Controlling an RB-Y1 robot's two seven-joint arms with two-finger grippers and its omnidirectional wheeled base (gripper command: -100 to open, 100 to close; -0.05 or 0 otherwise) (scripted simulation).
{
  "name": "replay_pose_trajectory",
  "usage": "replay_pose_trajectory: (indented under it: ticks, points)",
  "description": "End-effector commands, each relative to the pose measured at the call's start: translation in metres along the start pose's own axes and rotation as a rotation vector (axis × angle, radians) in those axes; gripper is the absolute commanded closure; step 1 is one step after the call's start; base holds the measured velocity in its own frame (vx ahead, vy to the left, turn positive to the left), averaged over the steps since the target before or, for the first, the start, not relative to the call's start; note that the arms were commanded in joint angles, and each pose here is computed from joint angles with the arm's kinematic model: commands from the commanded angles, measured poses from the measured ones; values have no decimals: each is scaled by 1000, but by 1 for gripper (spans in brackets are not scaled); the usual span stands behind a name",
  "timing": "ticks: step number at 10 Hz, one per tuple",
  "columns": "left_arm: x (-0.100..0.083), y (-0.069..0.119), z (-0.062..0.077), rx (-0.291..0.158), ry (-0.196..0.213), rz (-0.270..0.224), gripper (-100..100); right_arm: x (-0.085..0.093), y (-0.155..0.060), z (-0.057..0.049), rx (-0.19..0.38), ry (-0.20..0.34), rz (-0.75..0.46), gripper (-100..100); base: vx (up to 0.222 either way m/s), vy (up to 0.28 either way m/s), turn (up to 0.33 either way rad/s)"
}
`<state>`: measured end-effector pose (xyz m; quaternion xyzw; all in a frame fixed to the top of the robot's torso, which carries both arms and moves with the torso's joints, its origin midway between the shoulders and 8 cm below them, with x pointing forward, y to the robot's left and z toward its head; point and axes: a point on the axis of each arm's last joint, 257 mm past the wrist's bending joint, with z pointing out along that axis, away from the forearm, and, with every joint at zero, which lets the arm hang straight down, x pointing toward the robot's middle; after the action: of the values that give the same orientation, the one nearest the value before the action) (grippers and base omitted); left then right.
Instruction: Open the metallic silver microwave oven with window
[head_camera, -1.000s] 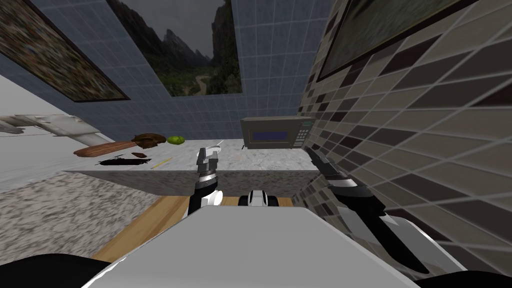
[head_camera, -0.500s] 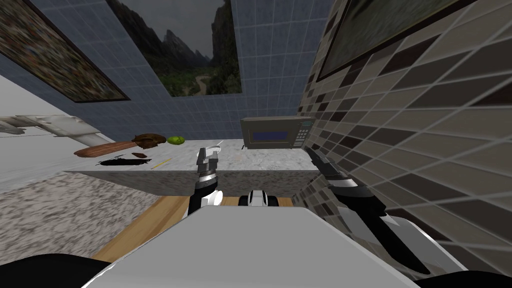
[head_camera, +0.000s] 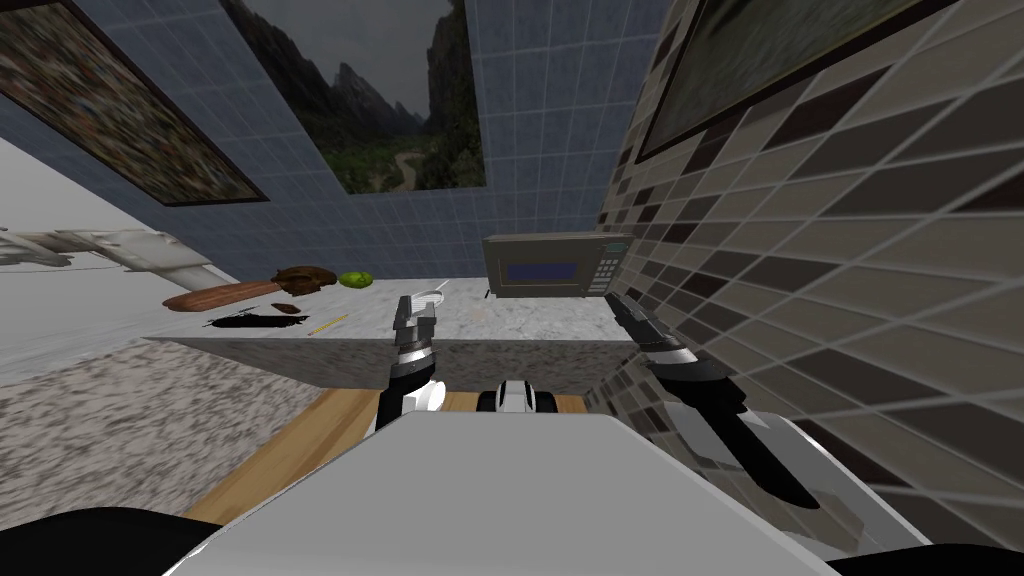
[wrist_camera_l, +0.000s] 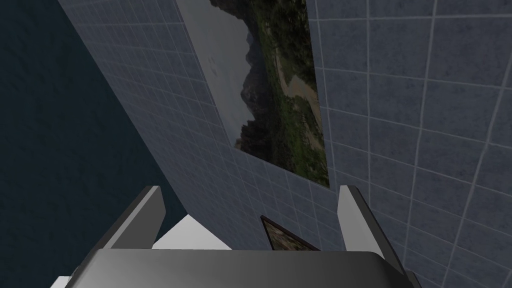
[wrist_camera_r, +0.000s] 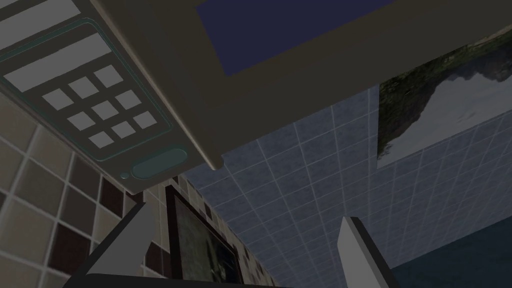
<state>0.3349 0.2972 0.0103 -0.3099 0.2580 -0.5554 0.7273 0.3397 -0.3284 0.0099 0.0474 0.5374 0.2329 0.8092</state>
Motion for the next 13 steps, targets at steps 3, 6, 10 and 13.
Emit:
replay_pose_trajectory:
  ticks: [3,6,10,13]
  points:
    - [0,0,0,0,0,0,0,16,11,38,-80,38,-59,-100,-13,-3,53]
    - [0,0,0,0,0,0,0,25,19,59,-127,65,-108,-100,-14,-2,35]
    - [0,0,0,0,0,0,0,44,23,86,-172,120,-189,-100,-20,-3,52]
    - [0,0,0,0,0,0,0,57,22,105,-198,165,-265,-100,-27,-4,55]
